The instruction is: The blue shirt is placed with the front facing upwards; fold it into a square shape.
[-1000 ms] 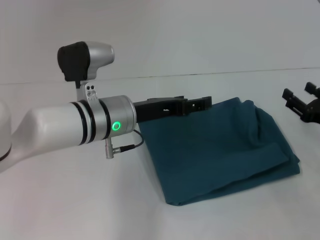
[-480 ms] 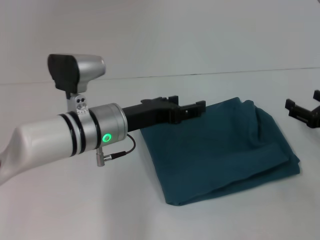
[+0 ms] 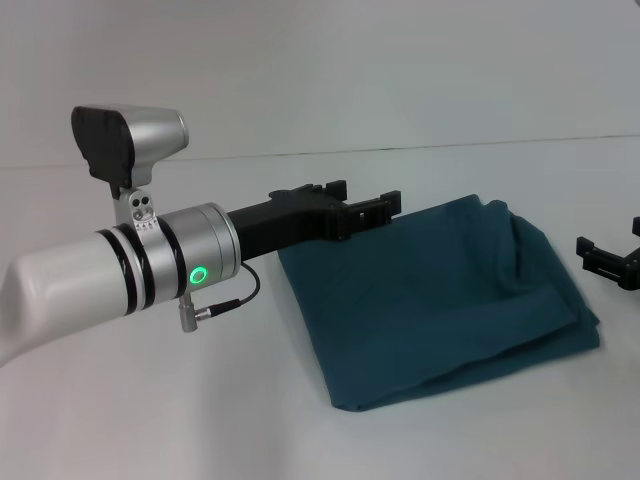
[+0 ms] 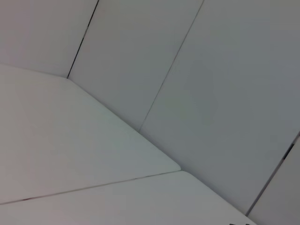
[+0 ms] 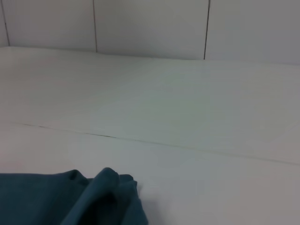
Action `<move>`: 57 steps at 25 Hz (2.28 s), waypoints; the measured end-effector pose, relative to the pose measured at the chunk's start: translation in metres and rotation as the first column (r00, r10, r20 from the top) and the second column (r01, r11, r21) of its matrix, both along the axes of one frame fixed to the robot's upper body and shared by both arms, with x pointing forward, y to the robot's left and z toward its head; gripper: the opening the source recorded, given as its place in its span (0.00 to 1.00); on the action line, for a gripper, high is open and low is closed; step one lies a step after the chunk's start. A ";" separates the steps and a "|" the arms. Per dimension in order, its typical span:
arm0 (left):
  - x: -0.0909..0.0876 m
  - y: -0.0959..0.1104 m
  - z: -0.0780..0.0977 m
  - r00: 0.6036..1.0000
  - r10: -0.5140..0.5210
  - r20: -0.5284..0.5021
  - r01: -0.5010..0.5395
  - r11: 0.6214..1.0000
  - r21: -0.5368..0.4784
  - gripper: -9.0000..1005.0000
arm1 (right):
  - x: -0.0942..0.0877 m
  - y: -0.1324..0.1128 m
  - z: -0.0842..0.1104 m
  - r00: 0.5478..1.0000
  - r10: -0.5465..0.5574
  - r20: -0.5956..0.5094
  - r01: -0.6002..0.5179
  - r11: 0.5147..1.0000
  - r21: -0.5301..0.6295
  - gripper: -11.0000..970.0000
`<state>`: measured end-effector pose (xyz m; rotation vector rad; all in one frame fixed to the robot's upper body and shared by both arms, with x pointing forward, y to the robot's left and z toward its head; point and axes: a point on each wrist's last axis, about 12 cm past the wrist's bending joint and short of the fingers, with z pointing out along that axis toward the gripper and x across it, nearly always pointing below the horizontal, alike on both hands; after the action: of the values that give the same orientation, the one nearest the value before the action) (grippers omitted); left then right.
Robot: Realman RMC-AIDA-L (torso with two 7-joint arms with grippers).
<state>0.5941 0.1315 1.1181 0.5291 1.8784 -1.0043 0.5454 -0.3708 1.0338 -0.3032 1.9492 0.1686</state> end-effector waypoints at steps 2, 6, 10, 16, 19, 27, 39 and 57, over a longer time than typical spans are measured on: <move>0.000 0.000 0.000 1.000 0.001 0.000 -0.001 1.000 -0.005 0.85 | -0.001 -0.001 0.000 1.000 -0.002 -0.001 0.002 1.000 -0.006 0.97; 0.000 -0.001 0.003 1.000 -0.001 0.004 0.002 1.000 -0.019 0.85 | -0.001 0.000 -0.001 1.000 0.017 -0.007 -0.017 1.000 -0.023 0.97; 0.001 -0.001 0.005 1.000 -0.002 0.007 0.003 1.000 -0.024 0.85 | 0.001 0.009 -0.003 0.998 0.060 -0.021 -0.061 0.997 -0.039 0.97; 0.001 -0.002 0.008 1.000 -0.005 0.018 0.006 1.000 -0.029 0.85 | 0.004 0.023 -0.008 0.991 0.123 -0.051 -0.126 0.990 -0.069 0.97; 0.001 -0.002 0.008 1.000 -0.005 0.018 0.005 1.000 -0.030 0.85 | 0.004 0.031 -0.010 0.986 0.156 -0.064 -0.160 0.984 -0.075 0.98; 0.002 -0.002 0.011 1.000 -0.003 0.028 0.004 0.999 -0.034 0.85 | 0.005 0.043 -0.013 0.976 0.205 -0.077 -0.210 0.975 -0.076 0.98; 0.002 -0.002 0.012 0.999 0.001 0.032 0.000 0.999 -0.033 0.85 | 0.008 0.050 -0.013 0.975 0.213 -0.066 -0.215 0.976 -0.032 0.98; 0.002 -0.002 0.012 1.000 0.002 0.031 -0.001 0.999 -0.034 0.85 | 0.002 0.010 -0.009 0.998 0.031 -0.046 -0.033 0.998 -0.053 0.97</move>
<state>0.5964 0.1294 1.1301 0.5203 1.8310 -1.0193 0.5476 -0.3605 1.0250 -0.3687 1.9966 0.1455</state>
